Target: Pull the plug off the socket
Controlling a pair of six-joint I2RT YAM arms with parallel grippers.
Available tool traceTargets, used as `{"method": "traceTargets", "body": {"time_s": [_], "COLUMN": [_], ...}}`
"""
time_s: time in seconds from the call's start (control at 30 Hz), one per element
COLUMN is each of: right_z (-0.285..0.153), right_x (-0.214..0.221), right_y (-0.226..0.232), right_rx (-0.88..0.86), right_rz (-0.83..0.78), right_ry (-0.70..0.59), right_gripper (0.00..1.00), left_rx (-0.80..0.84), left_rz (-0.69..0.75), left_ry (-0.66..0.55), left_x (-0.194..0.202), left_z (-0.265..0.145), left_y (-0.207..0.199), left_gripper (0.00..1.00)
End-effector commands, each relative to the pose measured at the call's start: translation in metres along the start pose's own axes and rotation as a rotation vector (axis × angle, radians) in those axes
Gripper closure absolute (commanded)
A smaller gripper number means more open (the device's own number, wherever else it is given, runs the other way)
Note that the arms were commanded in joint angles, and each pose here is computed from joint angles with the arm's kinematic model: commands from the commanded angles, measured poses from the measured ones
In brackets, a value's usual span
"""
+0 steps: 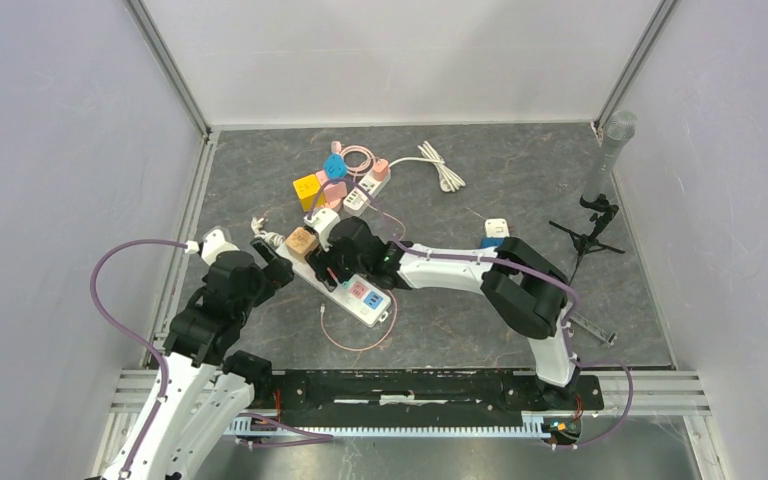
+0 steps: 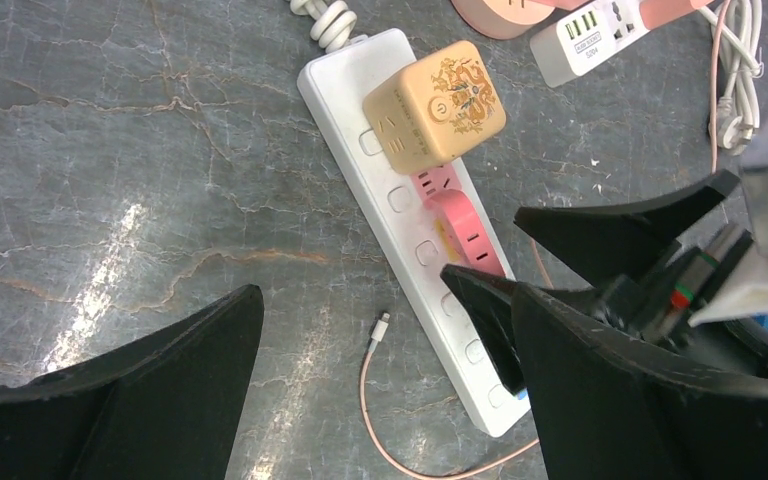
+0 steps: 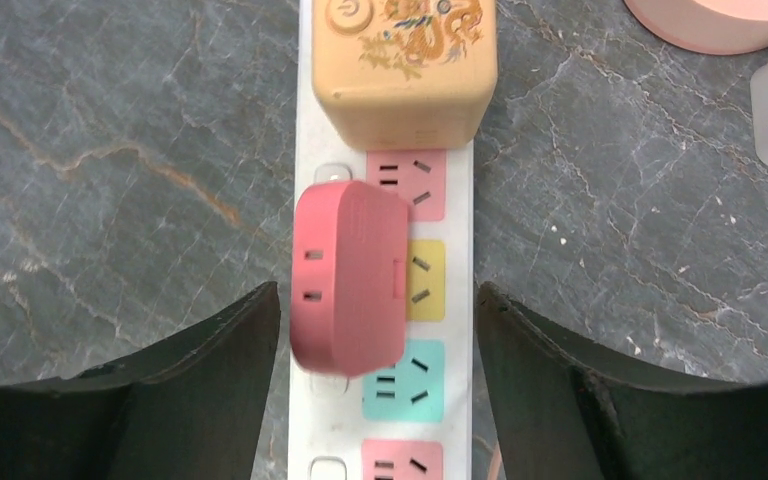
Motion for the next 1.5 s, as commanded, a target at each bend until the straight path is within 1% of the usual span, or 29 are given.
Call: {"method": "traceTargets", "body": {"time_s": [0.0, 0.03, 0.17, 0.37, 0.5, 0.63, 0.77, 0.83, 0.9, 0.93, 1.0, 1.03, 1.13, 1.2, 1.37, 1.47], "right_z": [0.008, 0.009, 0.006, -0.004, -0.016, -0.031, -0.047, -0.053, -0.054, -0.053, -0.051, -0.049, -0.047, -0.047, -0.042, -0.041], "right_x": [-0.012, -0.011, -0.009, -0.010, -0.004, 0.005, 0.018, 0.026, 0.029, 0.028, 0.024, 0.022, 0.012, 0.005, -0.002, 0.000], "right_y": [-0.002, -0.003, -0.003, -0.003, -0.006, -0.006, 0.000, 0.000, 0.000, 0.000, 0.001, 0.000, 0.001, 0.001, 0.002, -0.001], "right_rx": [0.059, 0.061, 0.059, 0.042, 0.044, 0.031, -0.022, -0.020, -0.019, -0.019, -0.020, -0.019, -0.029, -0.033, -0.037, -0.023], "right_rz": [0.041, 0.052, 0.072, 0.052, 0.028, 0.019, 0.042, 0.066, 0.073, 0.075, 0.074, 0.070, 0.042, 0.024, -0.003, 0.003], "right_ry": [0.050, 0.055, 0.057, 0.040, 0.046, 0.066, 0.099, 0.106, 0.110, 0.110, 0.104, 0.101, 0.064, 0.037, 0.024, 0.018], "right_gripper": [0.27, 0.30, 0.47, 0.79, 0.90, 0.96, 0.97, 0.94, 0.83, 0.76, 0.63, 0.60, 0.58, 0.58, 0.55, 0.58], "left_rx": [-0.001, -0.001, 0.003, 0.026, 0.061, 0.110, 0.220, 0.244, 0.255, 0.258, 0.262, 0.266, 0.240, 0.220, 0.182, 0.196], "left_rz": [-0.031, -0.029, -0.028, -0.028, -0.023, -0.025, -0.020, -0.018, -0.022, -0.023, -0.023, -0.019, 0.012, 0.026, 0.024, 0.011], "left_ry": [-0.004, 0.001, 0.024, 0.054, 0.111, 0.195, 0.303, 0.336, 0.351, 0.361, 0.375, 0.381, 0.399, 0.409, 0.415, 0.403], "left_x": [-0.003, -0.002, 0.003, 0.010, 0.022, 0.040, 0.062, 0.068, 0.072, 0.074, 0.077, 0.078, 0.080, 0.081, 0.087, 0.087], "left_z": [0.001, 0.001, 0.005, 0.010, 0.018, 0.029, 0.037, 0.040, 0.044, 0.046, 0.049, 0.051, 0.055, 0.058, 0.066, 0.070], "left_y": [-0.003, -0.003, -0.005, -0.008, -0.014, -0.021, -0.036, -0.039, -0.042, -0.042, -0.044, -0.044, -0.042, -0.041, -0.035, -0.038], "left_gripper": [0.00, 0.00, 0.00, 0.00, 0.00, 0.01, 0.04, 0.06, 0.07, 0.08, 0.10, 0.10, 0.13, 0.17, 0.26, 0.28]}}
Point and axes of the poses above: each gripper's point midway between its finger pads, its own z axis out along the fingers, its own y axis along the line the jaws close on, x = y × z, the point moved 4 cm from there along -z, back along the fingers, and after that the axes turned 4 degrees about z, right-handed, at the moved point
